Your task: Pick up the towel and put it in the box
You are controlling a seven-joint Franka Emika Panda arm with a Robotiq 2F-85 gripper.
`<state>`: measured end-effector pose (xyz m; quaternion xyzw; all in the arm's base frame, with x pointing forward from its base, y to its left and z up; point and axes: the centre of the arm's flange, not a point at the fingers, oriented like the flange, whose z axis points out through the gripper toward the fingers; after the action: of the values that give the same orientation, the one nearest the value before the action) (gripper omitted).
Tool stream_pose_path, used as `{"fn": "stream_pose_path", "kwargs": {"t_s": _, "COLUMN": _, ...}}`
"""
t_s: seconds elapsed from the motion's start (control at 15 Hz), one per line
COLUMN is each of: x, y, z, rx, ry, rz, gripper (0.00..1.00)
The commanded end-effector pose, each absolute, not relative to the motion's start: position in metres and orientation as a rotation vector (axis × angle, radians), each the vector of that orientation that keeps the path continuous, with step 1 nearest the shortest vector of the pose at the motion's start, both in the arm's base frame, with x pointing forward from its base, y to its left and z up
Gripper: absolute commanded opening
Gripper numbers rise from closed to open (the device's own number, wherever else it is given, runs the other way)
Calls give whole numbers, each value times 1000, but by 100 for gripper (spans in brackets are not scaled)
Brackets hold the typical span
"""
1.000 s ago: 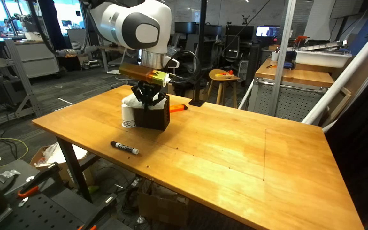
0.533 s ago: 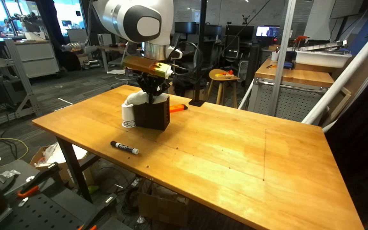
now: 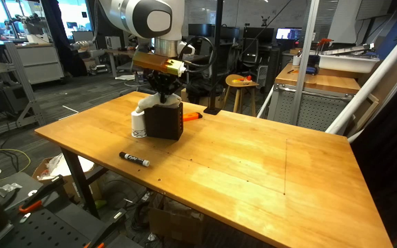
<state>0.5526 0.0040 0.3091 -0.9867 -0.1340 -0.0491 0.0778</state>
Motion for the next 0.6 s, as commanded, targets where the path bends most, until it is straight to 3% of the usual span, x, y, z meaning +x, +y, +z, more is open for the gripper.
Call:
{"fn": "stream_pose_path", "kwargs": {"t_s": 0.0, "x": 568, "y": 20, "z": 325, "rx": -2934, "ry": -439, "rz": -221, "gripper": 1}}
{"fn": "stream_pose_path", "kwargs": {"t_s": 0.53, "x": 588, "y": 42, "z": 323, "rx": -2936, "ry": -508, "rz": -209, "gripper": 1}}
